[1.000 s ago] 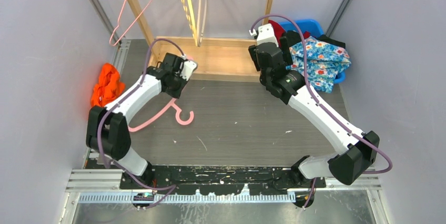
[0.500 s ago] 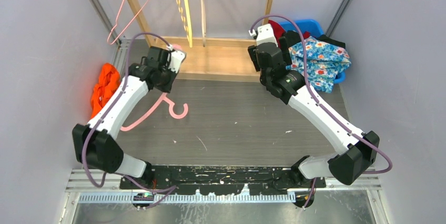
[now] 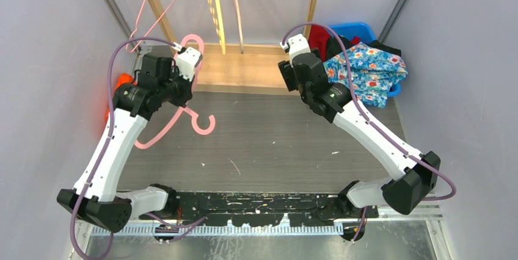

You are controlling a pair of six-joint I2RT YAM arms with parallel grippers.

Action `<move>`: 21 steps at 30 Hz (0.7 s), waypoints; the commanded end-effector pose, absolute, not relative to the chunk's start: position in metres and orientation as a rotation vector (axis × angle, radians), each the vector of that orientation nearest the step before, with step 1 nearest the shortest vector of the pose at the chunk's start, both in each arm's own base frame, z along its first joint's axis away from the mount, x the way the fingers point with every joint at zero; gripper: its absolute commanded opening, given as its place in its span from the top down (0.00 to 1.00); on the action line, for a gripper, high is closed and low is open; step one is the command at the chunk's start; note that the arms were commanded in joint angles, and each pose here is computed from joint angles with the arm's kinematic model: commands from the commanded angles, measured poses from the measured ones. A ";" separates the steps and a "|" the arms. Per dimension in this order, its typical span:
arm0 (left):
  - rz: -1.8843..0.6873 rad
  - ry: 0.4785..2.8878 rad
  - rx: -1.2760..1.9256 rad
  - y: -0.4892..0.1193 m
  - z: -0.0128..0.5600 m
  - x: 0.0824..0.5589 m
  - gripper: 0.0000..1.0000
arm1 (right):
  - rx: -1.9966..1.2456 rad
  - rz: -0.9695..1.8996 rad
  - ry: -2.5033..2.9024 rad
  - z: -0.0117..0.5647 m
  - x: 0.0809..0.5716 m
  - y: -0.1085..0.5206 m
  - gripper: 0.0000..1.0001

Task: Remove the skirt from the hanger
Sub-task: Pick up the hanger at the center of the board.

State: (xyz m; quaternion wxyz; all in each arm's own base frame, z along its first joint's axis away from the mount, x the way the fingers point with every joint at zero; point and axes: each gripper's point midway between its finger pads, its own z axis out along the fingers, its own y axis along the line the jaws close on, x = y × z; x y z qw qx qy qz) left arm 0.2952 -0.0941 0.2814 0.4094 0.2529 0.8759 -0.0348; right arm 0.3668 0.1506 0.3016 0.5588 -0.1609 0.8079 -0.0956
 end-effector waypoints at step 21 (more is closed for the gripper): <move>-0.287 1.691 0.469 -0.123 0.481 0.305 1.00 | -0.541 0.190 1.758 0.363 0.326 0.236 0.32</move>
